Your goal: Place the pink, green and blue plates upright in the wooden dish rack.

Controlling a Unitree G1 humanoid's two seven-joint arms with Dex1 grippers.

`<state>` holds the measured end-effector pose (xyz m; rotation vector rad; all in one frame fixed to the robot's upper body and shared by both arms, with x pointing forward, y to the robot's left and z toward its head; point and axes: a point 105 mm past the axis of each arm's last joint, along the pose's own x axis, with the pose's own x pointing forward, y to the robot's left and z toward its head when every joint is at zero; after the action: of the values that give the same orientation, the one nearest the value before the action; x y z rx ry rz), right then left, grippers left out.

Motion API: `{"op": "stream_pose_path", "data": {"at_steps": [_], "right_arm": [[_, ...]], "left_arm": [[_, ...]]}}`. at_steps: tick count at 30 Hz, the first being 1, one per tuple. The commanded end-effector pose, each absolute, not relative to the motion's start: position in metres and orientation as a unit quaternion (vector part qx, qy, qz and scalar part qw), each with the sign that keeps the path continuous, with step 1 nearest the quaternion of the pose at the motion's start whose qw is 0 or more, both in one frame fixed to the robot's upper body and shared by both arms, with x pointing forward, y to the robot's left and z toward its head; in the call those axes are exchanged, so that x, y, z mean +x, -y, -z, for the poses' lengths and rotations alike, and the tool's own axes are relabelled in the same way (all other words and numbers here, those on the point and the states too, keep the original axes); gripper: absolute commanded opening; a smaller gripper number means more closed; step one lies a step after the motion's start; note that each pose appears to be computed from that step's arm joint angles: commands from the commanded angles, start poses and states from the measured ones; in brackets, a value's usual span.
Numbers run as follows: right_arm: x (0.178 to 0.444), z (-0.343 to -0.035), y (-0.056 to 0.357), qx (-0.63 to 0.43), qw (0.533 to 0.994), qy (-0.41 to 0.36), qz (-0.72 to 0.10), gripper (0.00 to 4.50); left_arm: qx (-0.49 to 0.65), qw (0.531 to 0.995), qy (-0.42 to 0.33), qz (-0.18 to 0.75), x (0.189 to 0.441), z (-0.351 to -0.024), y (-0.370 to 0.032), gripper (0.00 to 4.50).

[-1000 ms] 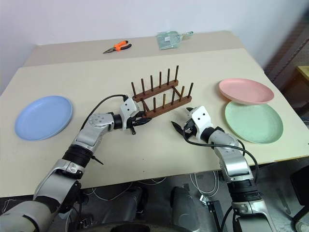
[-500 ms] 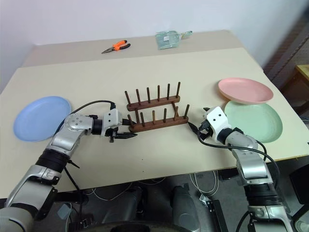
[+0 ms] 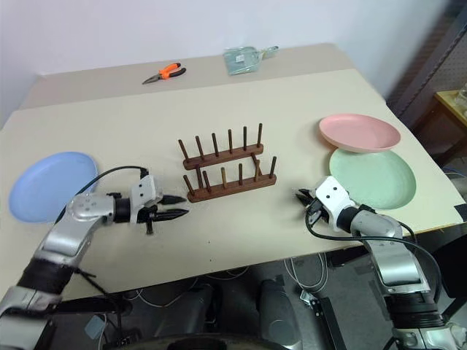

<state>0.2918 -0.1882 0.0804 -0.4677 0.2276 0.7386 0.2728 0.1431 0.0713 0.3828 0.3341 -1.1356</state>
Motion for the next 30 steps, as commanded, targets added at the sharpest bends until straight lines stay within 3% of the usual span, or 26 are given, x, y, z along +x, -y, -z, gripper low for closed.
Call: {"op": "stream_pose_path", "data": {"at_steps": [1,4,6,11,17,23,26,30], "right_arm": [[0.292,-0.087,0.163,-0.225,0.892,-0.085,-0.382,0.00],[0.307,-0.081,0.153,-0.248,0.896,-0.074,-0.362,0.00],[0.317,-0.077,0.149,-0.255,0.899,-0.071,-0.348,0.00],[0.358,-0.078,0.149,-0.282,0.919,-0.059,-0.268,0.00],[0.388,-0.087,0.148,-0.290,0.930,-0.042,-0.222,0.00],[0.391,-0.094,0.152,-0.294,0.928,-0.030,-0.227,0.00],[0.386,-0.102,0.161,-0.290,0.928,-0.027,-0.232,0.73],[0.377,-0.125,0.183,-0.332,0.918,-0.003,-0.217,2.57]], "left_arm": [[0.157,0.815,-0.172,0.531,0.259,-0.060,-0.116,0.03],[0.157,0.861,-0.142,0.463,0.280,-0.055,-0.094,0.03],[0.127,0.900,-0.163,0.384,0.302,-0.048,-0.095,0.03],[0.133,0.943,-0.147,0.268,0.337,-0.047,-0.103,0.03],[0.122,0.957,-0.144,0.221,0.360,-0.048,-0.111,0.03],[0.127,0.959,-0.133,0.214,0.368,-0.053,-0.116,0.03],[0.134,0.959,-0.130,0.215,0.367,-0.052,-0.117,0.00],[0.118,0.967,-0.130,0.185,0.373,-0.054,-0.128,0.00]]}}
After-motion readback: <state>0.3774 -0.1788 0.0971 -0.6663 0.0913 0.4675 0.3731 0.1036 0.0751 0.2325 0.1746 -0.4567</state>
